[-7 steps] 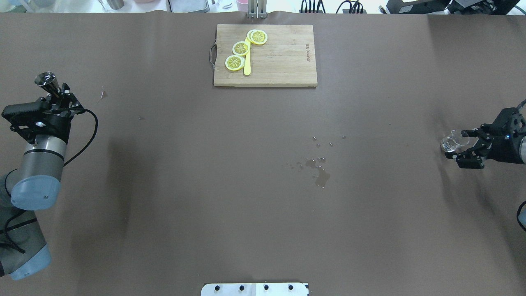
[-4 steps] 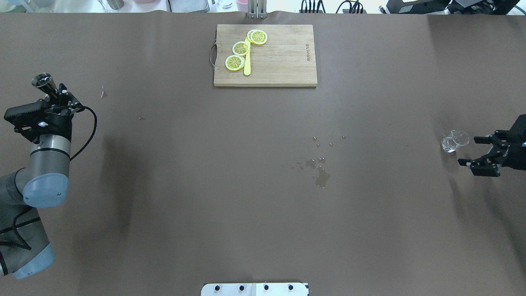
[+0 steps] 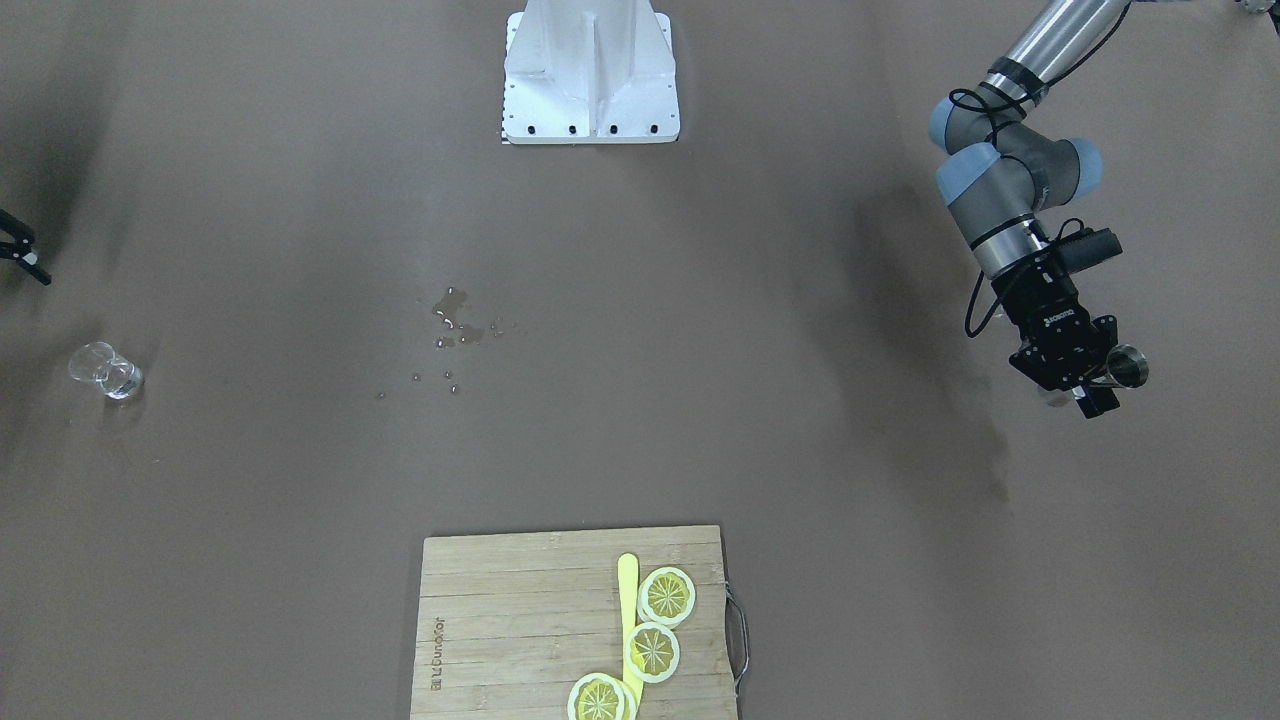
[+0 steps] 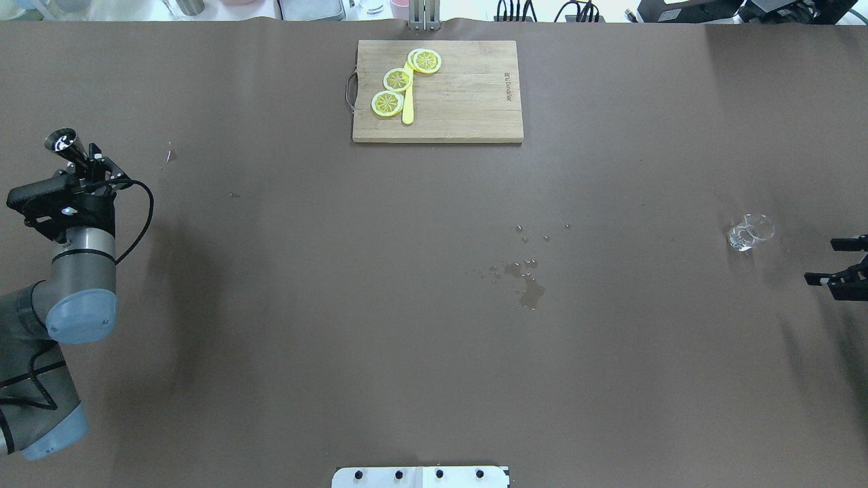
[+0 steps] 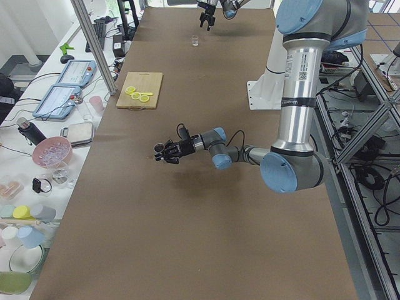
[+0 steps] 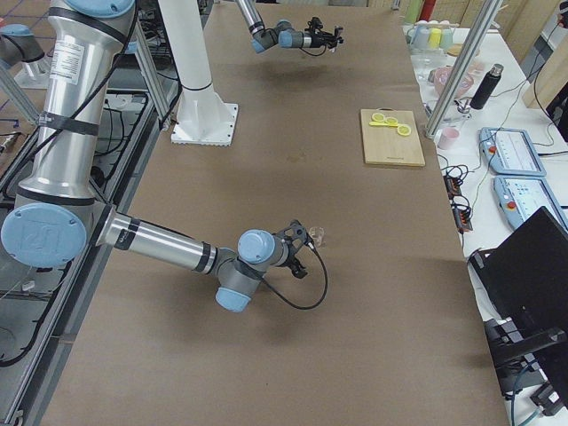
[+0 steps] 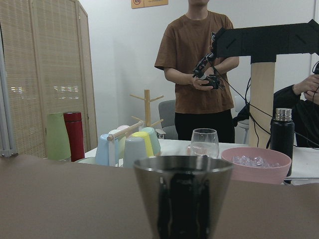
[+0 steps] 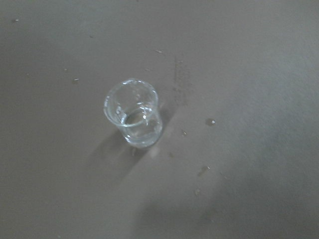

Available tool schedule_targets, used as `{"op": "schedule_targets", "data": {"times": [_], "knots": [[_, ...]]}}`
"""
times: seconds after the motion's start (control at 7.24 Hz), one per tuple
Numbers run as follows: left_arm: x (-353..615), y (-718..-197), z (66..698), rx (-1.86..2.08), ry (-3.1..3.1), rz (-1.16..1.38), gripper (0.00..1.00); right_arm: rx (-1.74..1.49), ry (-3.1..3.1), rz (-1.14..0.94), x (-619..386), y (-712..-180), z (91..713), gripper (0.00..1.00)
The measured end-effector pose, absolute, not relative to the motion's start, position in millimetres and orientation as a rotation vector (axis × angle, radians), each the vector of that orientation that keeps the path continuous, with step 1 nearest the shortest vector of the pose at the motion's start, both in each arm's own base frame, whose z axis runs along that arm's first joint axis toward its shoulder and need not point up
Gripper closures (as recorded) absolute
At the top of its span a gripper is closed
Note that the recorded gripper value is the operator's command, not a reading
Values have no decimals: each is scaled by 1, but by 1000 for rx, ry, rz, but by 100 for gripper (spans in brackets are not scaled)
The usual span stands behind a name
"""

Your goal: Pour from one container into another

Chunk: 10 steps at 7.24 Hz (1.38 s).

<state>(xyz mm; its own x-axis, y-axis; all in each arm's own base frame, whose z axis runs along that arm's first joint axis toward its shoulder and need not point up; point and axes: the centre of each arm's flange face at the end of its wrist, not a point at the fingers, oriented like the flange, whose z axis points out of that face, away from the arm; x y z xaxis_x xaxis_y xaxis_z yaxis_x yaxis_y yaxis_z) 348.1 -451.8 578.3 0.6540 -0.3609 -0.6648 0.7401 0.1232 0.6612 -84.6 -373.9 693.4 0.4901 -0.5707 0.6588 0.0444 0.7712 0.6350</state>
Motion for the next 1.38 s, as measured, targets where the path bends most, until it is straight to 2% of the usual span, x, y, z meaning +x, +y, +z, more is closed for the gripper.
{"op": "schedule_targets", "data": {"times": [0.55,0.83,1.1,1.38], "knots": [[361,-455,593,1182,340,-897,100,273,-995,-193,-41,-378,734,0],[366,-457,602,1175,336,-911,96,213,-870,-143,-17,-391,756,0],[372,-460,606,1172,335,-923,81,156,-748,-146,0,-418,767,0],[373,-461,609,1170,328,-926,73,72,-673,-140,21,-442,769,0]]}}
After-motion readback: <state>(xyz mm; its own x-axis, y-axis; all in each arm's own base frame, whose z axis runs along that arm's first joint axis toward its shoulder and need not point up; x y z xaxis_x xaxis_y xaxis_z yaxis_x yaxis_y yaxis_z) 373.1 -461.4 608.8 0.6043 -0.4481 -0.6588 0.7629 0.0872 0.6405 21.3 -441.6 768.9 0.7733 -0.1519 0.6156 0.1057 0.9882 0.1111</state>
